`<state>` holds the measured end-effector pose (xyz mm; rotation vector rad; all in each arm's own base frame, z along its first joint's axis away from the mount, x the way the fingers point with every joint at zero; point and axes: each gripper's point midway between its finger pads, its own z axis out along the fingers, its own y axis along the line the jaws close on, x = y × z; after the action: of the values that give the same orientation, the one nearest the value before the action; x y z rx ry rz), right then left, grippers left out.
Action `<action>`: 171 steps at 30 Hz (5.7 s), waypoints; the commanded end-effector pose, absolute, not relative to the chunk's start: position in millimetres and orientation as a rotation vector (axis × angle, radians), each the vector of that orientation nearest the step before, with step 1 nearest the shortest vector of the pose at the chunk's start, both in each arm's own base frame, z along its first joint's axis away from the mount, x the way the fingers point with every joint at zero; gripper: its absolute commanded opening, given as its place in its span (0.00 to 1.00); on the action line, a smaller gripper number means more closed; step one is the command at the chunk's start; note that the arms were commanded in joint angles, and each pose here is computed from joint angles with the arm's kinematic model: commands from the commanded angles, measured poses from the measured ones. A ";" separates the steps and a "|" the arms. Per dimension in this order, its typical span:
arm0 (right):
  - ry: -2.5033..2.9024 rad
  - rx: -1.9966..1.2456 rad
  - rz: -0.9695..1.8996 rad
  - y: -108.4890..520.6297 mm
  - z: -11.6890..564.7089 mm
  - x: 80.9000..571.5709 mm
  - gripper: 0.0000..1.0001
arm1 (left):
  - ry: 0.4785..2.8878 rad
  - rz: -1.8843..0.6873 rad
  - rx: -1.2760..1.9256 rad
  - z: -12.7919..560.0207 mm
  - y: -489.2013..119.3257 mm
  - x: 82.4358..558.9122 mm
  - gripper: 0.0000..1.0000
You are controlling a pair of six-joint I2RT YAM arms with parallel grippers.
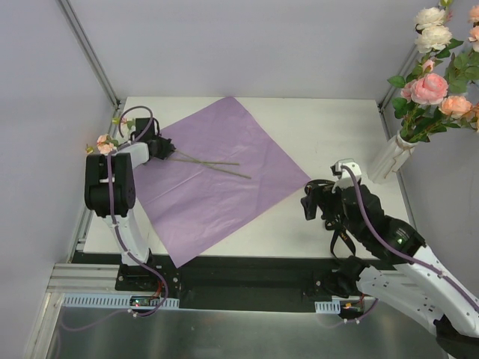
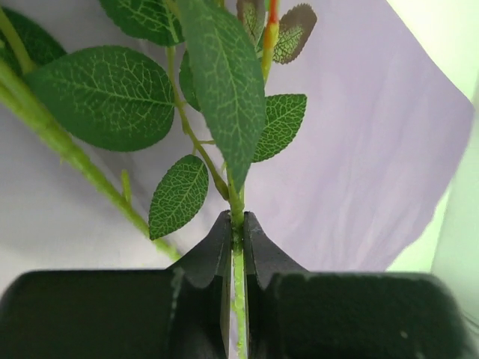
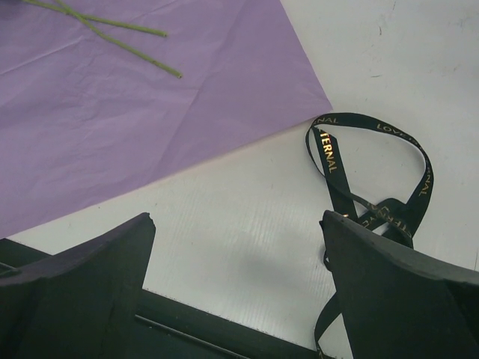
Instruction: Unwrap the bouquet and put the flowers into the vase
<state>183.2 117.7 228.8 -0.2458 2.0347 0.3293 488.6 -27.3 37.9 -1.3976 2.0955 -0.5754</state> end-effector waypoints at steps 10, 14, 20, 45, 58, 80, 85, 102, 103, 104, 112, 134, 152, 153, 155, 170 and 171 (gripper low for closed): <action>2.101 -0.267 0.323 146.5 230.3 203.1 0.96 | 1.926 -1.081 -0.399 249.6 -165.7 437.2 0.00; 2.120 -0.312 0.363 164.3 237.8 208.0 0.96 | 1.902 -1.142 -0.069 271.9 -209.7 396.4 0.00; 2.120 -0.395 0.487 197.2 268.3 214.6 0.95 | 1.835 -1.336 0.418 304.6 -285.6 334.9 0.00; 1.856 -0.047 0.798 218.4 335.9 262.8 0.51 | 1.756 -1.428 0.934 316.4 -372.5 224.2 0.00; 1.899 -0.066 0.885 243.2 325.3 268.4 0.44 | 1.775 -1.369 0.942 306.2 -372.2 232.0 0.00; 1.743 0.064 0.281 118.4 368.5 295.3 0.01 | 1.812 -1.271 0.802 327.3 -353.0 239.2 0.52; 1.536 0.233 -0.096 17.0 453.4 282.4 0.01 | 1.787 -1.241 0.790 336.4 -345.6 240.2 0.54; 1.150 0.435 -0.671 -102.7 617.2 235.1 0.01 | 1.793 -1.215 0.804 329.6 -344.4 242.2 0.62; 1.147 0.440 -0.676 -104.4 618.4 237.3 0.01 | 1.789 -1.214 0.808 330.2 -344.8 241.8 0.63; 1.146 0.442 -0.675 -104.6 619.5 239.5 0.01 | 1.789 -1.209 0.809 329.6 -344.3 242.1 0.64; 1.166 0.418 -0.686 -103.0 615.5 261.3 0.01 | 1.797 -1.193 0.817 325.6 -344.2 244.8 0.65; 1.175 0.406 -0.695 -106.6 615.6 274.9 0.01 | 1.827 -1.191 0.823 316.9 -347.1 247.1 0.65; 1.228 0.442 -0.641 -119.0 559.8 313.9 0.01 | 1.824 -1.187 0.823 317.0 -346.8 247.5 0.65; 1.246 0.441 -0.638 -118.7 549.8 318.3 0.01 | 1.822 -1.184 0.821 317.5 -346.1 248.1 0.65; 1.249 0.469 -0.640 -126.2 541.2 318.7 0.01 | 1.821 -1.186 0.822 318.1 -346.3 247.3 0.64; 1.388 0.503 -0.576 -147.7 442.8 345.7 0.01 | 1.817 -1.191 0.819 321.0 -345.0 245.8 0.65; 1.392 0.506 -0.573 -148.0 439.3 344.9 0.01 | 1.815 -1.195 0.821 321.4 -345.6 244.9 0.65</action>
<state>349.5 -147.8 434.5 0.4677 1.4537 -0.6437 243.5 -345.6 294.5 0.8005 1.9123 -1.2004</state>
